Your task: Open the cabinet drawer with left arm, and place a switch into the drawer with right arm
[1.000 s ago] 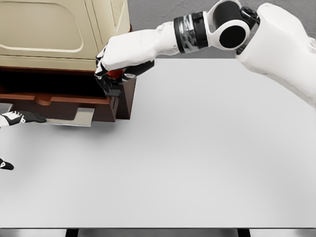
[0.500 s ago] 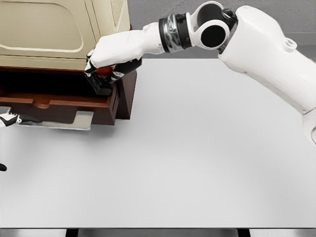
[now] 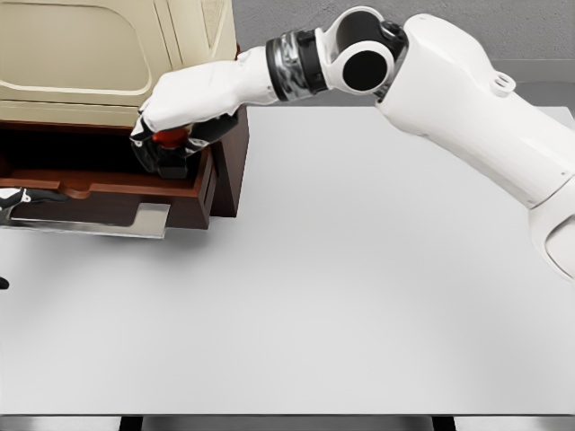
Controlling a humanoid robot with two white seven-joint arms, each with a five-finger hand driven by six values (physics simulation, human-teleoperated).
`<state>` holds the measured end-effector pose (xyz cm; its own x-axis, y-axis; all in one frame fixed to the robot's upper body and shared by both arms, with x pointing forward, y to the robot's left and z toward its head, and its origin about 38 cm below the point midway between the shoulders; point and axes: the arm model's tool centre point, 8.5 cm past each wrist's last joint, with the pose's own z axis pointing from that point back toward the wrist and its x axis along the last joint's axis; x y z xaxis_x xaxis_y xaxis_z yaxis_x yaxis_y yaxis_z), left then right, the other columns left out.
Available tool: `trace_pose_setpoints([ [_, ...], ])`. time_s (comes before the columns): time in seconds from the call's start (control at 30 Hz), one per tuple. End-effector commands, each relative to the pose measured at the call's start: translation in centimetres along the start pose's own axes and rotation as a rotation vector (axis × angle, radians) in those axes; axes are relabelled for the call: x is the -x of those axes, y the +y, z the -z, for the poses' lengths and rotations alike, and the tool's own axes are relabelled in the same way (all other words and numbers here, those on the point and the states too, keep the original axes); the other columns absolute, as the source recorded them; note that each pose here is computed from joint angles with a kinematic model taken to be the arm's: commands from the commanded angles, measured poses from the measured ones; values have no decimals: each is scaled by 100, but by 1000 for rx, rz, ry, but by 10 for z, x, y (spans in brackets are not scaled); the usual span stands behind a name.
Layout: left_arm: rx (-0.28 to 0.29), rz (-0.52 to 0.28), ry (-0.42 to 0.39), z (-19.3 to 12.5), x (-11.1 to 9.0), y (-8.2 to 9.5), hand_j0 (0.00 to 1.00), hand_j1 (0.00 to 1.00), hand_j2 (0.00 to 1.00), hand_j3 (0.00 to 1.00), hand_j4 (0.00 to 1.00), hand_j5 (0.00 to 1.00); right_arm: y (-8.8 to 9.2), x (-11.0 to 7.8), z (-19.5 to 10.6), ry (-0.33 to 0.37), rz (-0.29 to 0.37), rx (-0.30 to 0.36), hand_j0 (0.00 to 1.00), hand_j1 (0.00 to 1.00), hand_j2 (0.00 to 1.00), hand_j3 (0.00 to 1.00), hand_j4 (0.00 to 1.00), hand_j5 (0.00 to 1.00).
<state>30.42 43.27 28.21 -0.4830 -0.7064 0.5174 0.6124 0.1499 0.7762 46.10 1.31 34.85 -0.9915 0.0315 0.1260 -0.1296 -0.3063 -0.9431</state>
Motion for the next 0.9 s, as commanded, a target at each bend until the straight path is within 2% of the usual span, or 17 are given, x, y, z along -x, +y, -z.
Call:
trace_pose_setpoints([
  [0.0,-13,-7,-17,4,-2,0,100,100,100,100,100,100,-2,-3,4,-11,-1,5,63,63,63,63,63,63],
  [0.1,-17,4,-23,5,-4,3,100,100,100,100,100,100,-3,-10,11,-35,-7,6,65,65,65,65,65,65],
  [0.13,-16,6,-22,5,-3,3,96,96,96,96,96,96,-4,-15,15,-52,-14,8,64,64,64,64,64,64],
  [0.17,-16,8,-22,5,-4,3,87,87,87,87,87,87,-4,-18,17,-62,-19,9,64,64,64,64,64,64],
  [0.33,-17,9,-23,5,-4,3,78,78,78,78,78,78,-12,-39,42,-135,-39,21,62,62,62,62,62,62],
  [0.47,-16,8,-22,5,-4,3,78,78,78,78,78,78,-11,-59,67,-205,-44,22,61,61,61,61,61,61],
  [0.57,-16,8,-22,5,-4,3,78,78,78,78,78,78,-11,-73,74,-234,-80,13,62,62,62,62,62,62],
  [0.63,-20,12,-24,5,-4,5,78,78,78,78,78,78,-10,-71,72,-229,-79,8,65,65,65,65,65,65],
  [0.73,-21,11,-24,5,-4,5,78,78,78,78,78,78,-8,-63,53,-196,-85,8,65,65,65,65,65,65],
  [0.8,-22,15,-25,5,-5,6,78,78,78,78,78,78,-3,-51,11,-132,-109,-5,66,66,66,66,66,66],
  [0.87,-30,20,-27,4,-6,9,79,79,79,79,79,79,14,-35,-59,-14,-112,-35,77,77,77,77,77,77],
])
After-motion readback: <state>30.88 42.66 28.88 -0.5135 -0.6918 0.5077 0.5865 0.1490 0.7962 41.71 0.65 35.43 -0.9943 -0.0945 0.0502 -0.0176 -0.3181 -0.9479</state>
